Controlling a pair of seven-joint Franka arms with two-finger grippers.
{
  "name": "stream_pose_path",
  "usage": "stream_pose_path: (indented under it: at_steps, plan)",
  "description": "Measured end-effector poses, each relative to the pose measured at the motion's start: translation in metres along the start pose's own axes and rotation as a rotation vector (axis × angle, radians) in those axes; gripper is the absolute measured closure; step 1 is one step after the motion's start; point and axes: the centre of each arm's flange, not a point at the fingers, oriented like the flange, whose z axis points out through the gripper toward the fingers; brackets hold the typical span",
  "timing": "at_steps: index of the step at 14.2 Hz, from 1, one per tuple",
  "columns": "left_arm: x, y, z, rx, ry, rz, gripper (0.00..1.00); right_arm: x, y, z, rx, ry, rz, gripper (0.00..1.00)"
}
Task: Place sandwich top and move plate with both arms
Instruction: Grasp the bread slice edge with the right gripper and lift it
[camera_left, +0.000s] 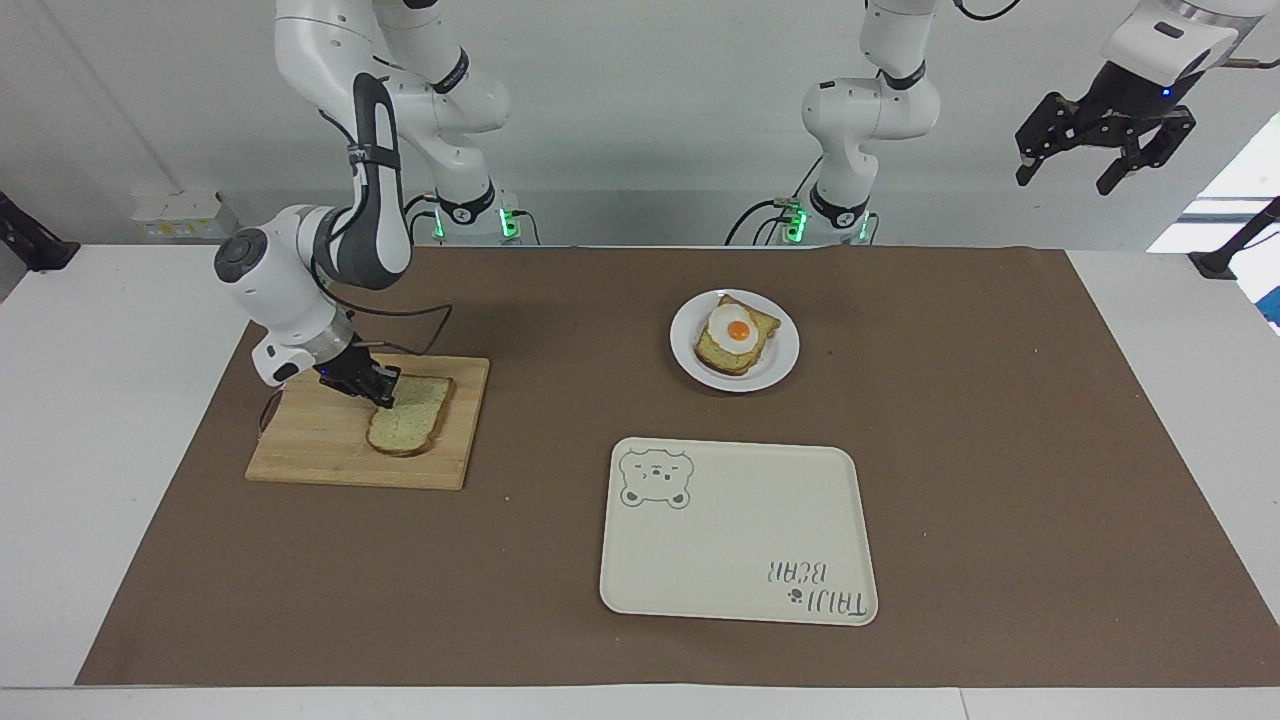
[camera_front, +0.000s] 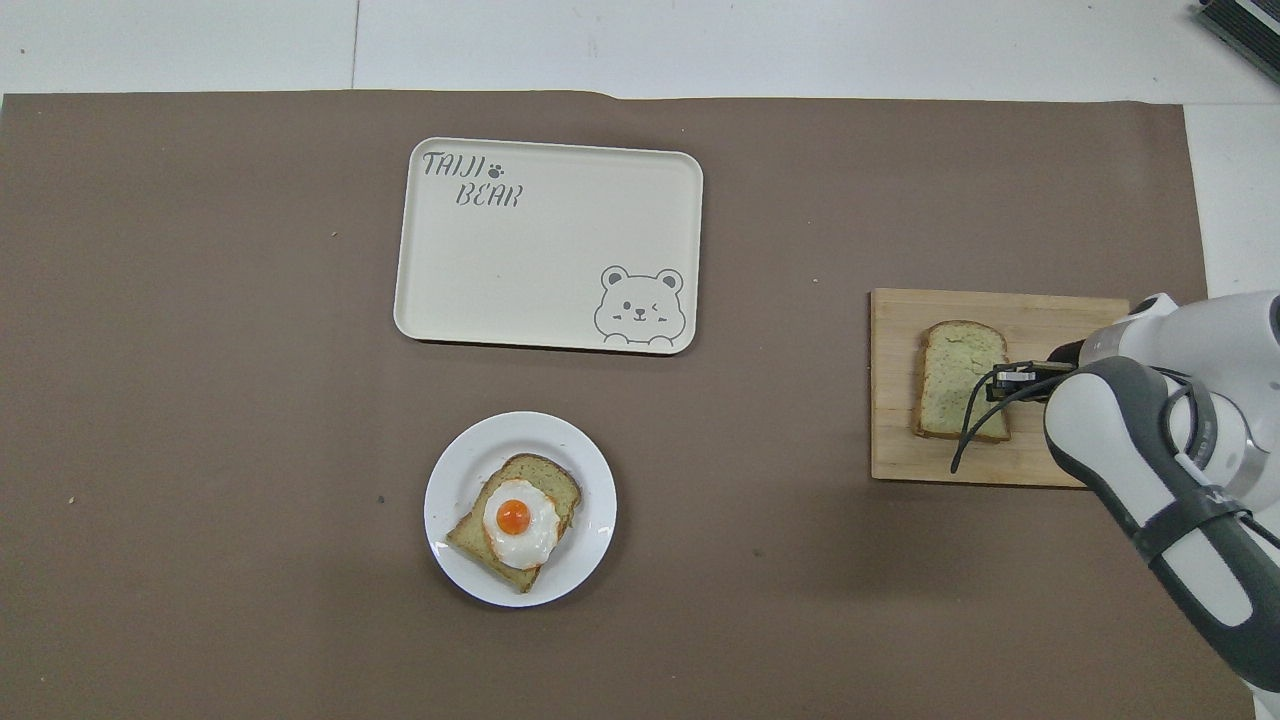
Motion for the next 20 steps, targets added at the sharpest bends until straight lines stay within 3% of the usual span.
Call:
stream_pose_path:
  at_steps: [9, 14, 20]
  plan:
    - [0.0, 0.0, 0.0, 0.0, 0.0, 0.0, 0.0, 0.007, -0.012, -0.012, 0.006, 0.002, -0.023, 0.94]
    - [0.0, 0.0, 0.0, 0.0, 0.0, 0.0, 0.0, 0.009, -0.019, -0.051, 0.028, 0.001, -0.037, 0.94]
    - [0.0, 0.0, 0.0, 0.0, 0.0, 0.0, 0.0, -0.013, -0.028, -0.11, 0.066, -0.017, -0.058, 0.94]
